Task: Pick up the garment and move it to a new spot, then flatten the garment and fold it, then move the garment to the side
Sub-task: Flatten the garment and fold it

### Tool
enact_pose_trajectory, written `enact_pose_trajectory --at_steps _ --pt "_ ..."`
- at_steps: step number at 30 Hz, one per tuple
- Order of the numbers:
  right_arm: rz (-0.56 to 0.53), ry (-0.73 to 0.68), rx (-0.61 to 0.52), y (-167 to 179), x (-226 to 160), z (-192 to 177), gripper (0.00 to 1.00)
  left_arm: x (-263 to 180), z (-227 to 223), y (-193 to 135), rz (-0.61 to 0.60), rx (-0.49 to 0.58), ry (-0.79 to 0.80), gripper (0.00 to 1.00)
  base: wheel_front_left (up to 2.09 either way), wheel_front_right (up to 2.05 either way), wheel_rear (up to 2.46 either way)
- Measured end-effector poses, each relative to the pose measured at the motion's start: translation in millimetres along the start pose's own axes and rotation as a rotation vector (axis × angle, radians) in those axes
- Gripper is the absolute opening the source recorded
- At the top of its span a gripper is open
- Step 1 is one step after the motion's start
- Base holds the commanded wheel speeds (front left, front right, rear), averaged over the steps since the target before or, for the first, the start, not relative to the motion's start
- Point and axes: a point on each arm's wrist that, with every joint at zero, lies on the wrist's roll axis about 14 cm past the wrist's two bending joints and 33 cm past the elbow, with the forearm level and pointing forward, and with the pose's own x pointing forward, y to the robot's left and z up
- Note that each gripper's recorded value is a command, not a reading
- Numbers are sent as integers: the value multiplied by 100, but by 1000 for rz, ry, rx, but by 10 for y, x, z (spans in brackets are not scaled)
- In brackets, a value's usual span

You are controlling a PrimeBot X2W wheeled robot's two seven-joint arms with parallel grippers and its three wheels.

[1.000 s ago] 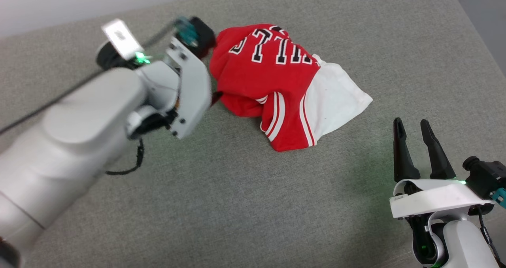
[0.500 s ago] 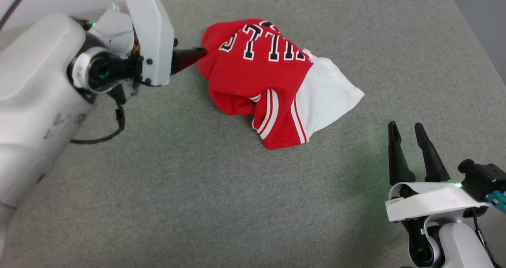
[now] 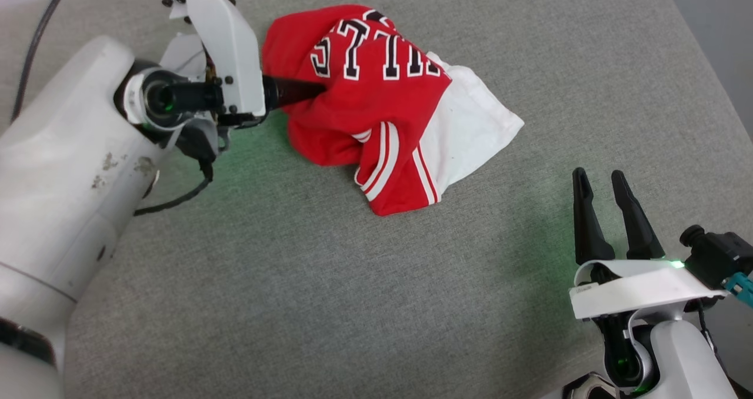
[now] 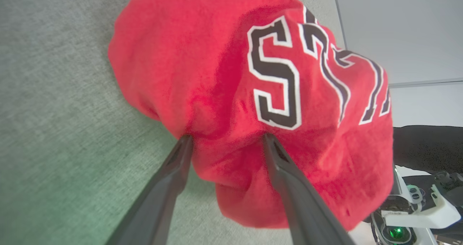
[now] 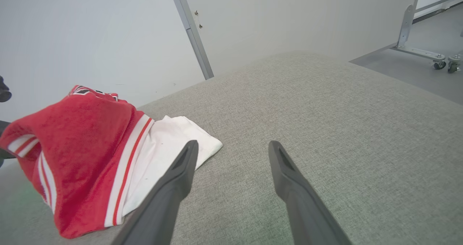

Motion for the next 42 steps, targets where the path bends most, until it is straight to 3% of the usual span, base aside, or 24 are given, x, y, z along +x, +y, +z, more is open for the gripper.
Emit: enact_pose_trajectory --at_steps 1,2,3,4,5,11,17,19,20,21,22,31,38,42 --pt "0 0 1 1 8 0 100 24 2 -2 -7 -8 -3 100 0 0 0" --pt "2 -2 2 7 22 6 100 45 10 -23 -21 -10 -8 81 0 0 0" --pt "3 -4 2 10 31 12 100 62 34 -48 -33 -16 -21 38 0 0 0" --pt "2 -5 2 7 33 14 100 70 62 -81 -49 -16 -31 3 0 0 0" --pt "0 -4 2 0 32 13 100 80 83 -125 -65 -6 -37 0 0 0 0" --pt "-4 -17 6 -12 48 56 100 100 304 -477 -135 99 -118 0 0 0 0" --pt "-7 -15 15 -17 50 47 100 299 253 -1253 -274 265 -137 0 0 0 0" --pt "-5 -11 20 -6 55 32 100 401 175 -1460 -305 311 -141 23 0 0 0" --pt "-3 -10 20 0 61 29 100 456 132 -1536 -313 331 -143 46 0 0 0" --pt "-2 -11 23 4 69 30 100 512 84 -1596 -315 359 -142 95 0 0 0" --pt "-1 -12 24 8 74 35 100 556 40 -1642 -318 380 -138 100 0 0 0" --pt "-23 -20 26 -67 23 76 100 564 -9 -1745 -331 438 -144 100 0 0 0" --pt "-8 -22 36 -14 2 73 100 357 161 -1621 -266 459 -189 100 0 0 0" --pt "5 -29 42 29 8 92 100 370 72 -1501 -209 477 -119 100 0 0 0"
